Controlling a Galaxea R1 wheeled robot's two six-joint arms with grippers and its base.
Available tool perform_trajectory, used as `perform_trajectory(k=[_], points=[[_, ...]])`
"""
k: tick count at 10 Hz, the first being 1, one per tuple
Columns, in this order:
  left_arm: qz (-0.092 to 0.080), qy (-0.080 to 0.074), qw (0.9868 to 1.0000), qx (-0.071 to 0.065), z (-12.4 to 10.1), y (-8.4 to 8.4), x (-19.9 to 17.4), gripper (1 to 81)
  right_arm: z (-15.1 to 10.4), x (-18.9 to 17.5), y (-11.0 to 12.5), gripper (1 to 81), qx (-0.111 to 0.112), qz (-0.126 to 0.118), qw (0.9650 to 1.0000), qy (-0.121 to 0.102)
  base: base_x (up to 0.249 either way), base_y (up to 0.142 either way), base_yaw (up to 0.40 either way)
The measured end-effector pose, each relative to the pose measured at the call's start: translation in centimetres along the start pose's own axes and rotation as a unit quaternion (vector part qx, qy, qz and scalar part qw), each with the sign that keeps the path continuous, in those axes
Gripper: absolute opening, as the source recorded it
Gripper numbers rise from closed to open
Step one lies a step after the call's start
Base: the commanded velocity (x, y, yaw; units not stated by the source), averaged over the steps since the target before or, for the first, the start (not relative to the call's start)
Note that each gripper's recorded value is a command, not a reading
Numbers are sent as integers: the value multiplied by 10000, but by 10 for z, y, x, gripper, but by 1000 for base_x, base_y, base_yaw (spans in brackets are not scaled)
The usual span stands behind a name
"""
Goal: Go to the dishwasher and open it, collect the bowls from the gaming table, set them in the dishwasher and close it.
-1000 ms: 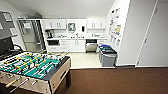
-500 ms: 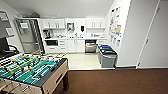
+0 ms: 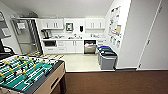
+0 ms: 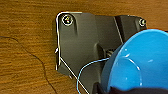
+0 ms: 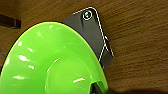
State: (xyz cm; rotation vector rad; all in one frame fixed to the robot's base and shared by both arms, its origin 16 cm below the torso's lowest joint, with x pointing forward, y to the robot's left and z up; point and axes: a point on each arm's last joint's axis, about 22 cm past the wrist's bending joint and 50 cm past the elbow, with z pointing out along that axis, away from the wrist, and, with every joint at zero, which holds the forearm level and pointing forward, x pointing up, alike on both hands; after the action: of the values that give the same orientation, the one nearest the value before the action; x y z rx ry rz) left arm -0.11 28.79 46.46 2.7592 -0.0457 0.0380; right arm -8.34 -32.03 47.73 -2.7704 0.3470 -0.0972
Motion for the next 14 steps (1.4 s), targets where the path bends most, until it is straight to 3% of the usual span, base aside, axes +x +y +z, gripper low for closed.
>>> perform_trajectory(k=[6,14], points=[[-1,-1,10000,13,0,-1,0,10,0,0,1,10,-12,-4,10000,-2,187,-94,0],[-3,-7,10000,19,0,-2,-3,10,0,-1,3,10,-24,-7,10000,4,152,0,0]])
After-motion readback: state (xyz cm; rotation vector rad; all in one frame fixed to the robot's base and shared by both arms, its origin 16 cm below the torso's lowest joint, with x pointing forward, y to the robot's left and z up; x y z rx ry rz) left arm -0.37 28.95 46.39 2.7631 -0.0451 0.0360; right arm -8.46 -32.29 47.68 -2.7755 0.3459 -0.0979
